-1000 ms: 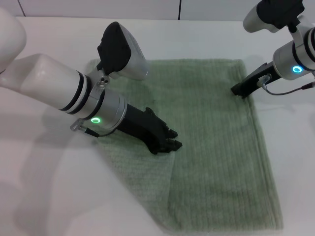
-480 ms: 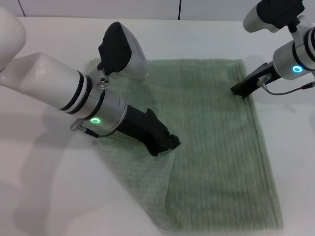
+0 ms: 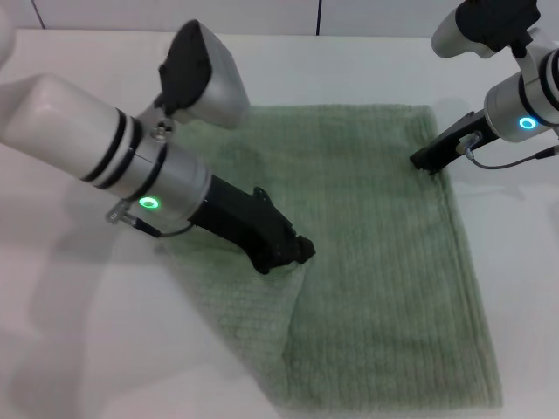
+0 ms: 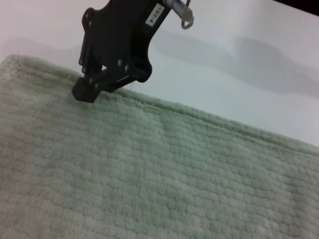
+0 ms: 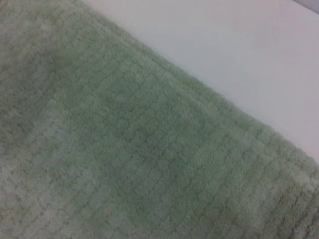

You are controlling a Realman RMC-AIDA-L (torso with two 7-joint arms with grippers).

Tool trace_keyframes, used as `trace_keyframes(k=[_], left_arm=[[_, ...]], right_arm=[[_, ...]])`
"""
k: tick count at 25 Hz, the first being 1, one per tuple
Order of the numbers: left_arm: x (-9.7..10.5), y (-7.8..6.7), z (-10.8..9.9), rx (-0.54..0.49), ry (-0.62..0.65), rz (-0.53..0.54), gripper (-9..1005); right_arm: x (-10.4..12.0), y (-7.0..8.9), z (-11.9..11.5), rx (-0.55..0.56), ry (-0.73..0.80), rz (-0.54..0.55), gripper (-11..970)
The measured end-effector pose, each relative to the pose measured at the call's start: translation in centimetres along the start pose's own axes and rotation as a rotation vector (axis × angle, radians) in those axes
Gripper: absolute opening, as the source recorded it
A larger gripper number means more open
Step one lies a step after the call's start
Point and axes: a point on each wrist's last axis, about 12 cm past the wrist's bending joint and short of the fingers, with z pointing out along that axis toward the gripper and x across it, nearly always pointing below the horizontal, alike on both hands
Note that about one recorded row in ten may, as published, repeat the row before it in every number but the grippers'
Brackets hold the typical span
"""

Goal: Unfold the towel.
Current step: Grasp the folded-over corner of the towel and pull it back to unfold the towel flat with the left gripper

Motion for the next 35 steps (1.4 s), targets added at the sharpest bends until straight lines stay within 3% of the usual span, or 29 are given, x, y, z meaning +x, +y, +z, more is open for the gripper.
trace_keyframes(k=[9, 18, 26, 28, 30, 35], left_arm=[[1.0, 0.1, -3.9, 0.069, 0.016, -0.058, 15], [1.8, -0.4, -5.4, 0.126, 0.042, -0.104, 15], [3.0, -0.6, -5.9, 0.134, 0.158, -0.175, 16], [3.1, -0.6, -6.1, 0.130, 0.161, -0.181, 16], [3.4, -0.6, -7.7, 0.113, 0.116, -0.205, 16], [3.8, -0.8, -8.6, 0.126, 0.096, -0.221, 16]], right_arm=[[0.0, -0.1, 0.1, 0.007, -0.004, 0.001, -1], [0.0, 0.0, 0.1, 0.006, -0.003, 0.002, -1], [-0.2, 0.1, 0.1, 0.005, -0.002, -0.008, -1], [-0.2, 0.1, 0.1, 0.005, -0.002, -0.009, -1], [-0.3, 0.2, 0.1, 0.006, -0.003, -0.010, -1], [-0.3, 0.2, 0.1, 0.006, -0.003, -0.012, -1]])
